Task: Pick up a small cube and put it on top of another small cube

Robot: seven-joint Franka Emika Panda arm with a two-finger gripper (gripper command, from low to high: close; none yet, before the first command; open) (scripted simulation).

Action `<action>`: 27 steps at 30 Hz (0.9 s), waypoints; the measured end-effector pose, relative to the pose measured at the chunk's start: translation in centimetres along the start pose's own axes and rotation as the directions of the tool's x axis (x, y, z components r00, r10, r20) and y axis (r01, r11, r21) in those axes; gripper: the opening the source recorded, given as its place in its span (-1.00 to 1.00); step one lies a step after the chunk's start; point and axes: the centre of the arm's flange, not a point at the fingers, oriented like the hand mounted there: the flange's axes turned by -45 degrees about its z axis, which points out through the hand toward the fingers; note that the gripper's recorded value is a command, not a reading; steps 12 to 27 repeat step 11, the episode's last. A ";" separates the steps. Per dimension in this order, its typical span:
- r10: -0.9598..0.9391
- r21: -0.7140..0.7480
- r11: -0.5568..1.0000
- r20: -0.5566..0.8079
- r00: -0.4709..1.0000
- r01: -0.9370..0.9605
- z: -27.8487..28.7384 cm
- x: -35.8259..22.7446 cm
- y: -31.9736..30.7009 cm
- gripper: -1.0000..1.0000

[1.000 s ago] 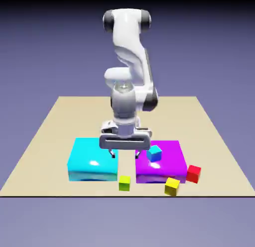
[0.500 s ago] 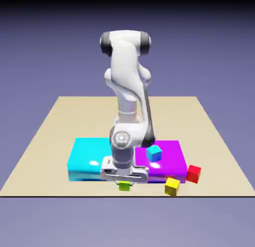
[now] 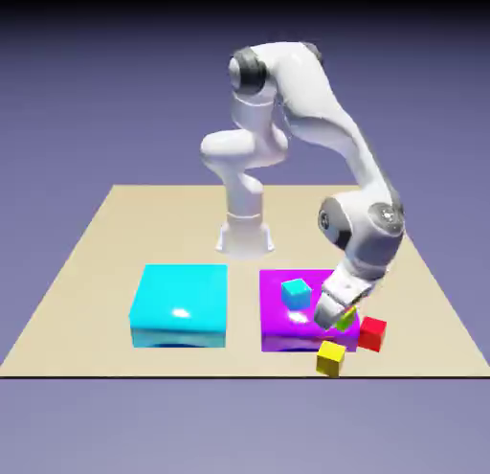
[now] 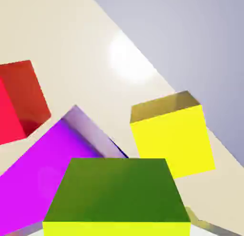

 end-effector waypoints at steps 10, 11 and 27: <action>-0.141 -0.084 0.987 -0.011 0.990 0.140 5.5 2.7 -5.1 1.00; -0.141 -0.084 0.987 -0.011 0.990 0.140 5.5 2.7 -5.1 1.00; -0.141 -0.084 0.987 -0.011 0.990 0.140 5.5 2.7 -5.1 1.00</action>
